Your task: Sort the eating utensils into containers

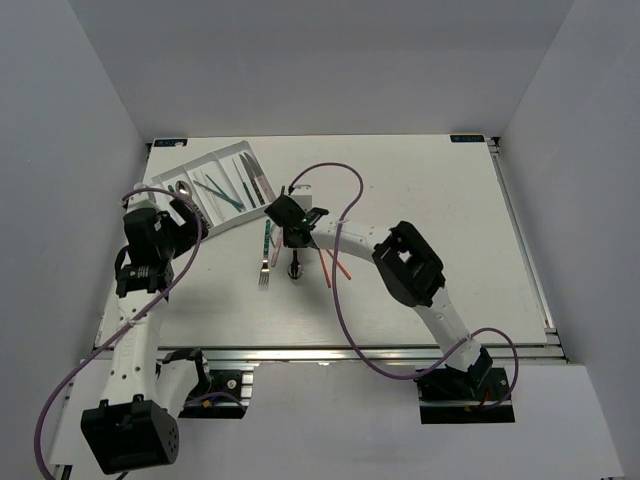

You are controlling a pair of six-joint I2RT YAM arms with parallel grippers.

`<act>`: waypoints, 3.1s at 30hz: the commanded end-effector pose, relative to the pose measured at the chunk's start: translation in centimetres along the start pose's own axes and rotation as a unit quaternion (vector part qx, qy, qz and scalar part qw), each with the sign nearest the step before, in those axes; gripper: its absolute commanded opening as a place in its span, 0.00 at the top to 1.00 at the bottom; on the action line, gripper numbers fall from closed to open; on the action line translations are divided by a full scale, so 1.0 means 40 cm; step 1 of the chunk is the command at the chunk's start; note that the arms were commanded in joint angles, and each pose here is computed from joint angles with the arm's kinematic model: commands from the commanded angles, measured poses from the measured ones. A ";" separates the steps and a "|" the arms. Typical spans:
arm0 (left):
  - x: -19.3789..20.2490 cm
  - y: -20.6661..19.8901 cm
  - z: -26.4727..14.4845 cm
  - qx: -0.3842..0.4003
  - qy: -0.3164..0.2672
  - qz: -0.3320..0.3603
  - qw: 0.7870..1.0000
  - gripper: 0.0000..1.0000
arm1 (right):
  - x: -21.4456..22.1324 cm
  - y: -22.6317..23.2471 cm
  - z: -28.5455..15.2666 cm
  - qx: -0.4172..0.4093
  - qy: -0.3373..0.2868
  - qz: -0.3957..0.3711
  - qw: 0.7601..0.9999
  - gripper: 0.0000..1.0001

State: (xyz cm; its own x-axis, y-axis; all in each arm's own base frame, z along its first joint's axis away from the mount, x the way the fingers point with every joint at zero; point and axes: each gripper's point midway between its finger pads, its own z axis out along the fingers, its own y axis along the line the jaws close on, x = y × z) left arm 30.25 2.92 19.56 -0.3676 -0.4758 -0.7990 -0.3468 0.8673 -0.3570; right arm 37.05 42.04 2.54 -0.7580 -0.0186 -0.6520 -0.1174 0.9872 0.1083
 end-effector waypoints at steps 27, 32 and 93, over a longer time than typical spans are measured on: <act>0.161 -0.435 -0.075 0.307 0.111 -0.110 0.939 0.28 | -0.081 0.186 -0.612 -0.400 -0.157 -0.037 0.902 1.00; 0.153 -0.457 -0.093 0.334 0.110 -0.112 0.929 0.76 | -0.088 0.192 -0.626 -0.411 -0.166 -0.040 0.895 1.00; -0.410 -0.012 0.356 -0.117 0.016 -0.011 0.993 0.02 | -0.106 -0.277 -0.383 -0.152 -0.082 -0.105 0.979 0.15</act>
State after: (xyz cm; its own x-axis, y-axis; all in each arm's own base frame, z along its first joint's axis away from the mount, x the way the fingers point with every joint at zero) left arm 52.33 13.94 17.27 -0.5333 -0.5184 -0.6685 -0.5861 0.7962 -0.1499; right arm 30.60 29.38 15.76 -0.5915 -0.0866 -0.8017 -0.4688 0.8459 0.2544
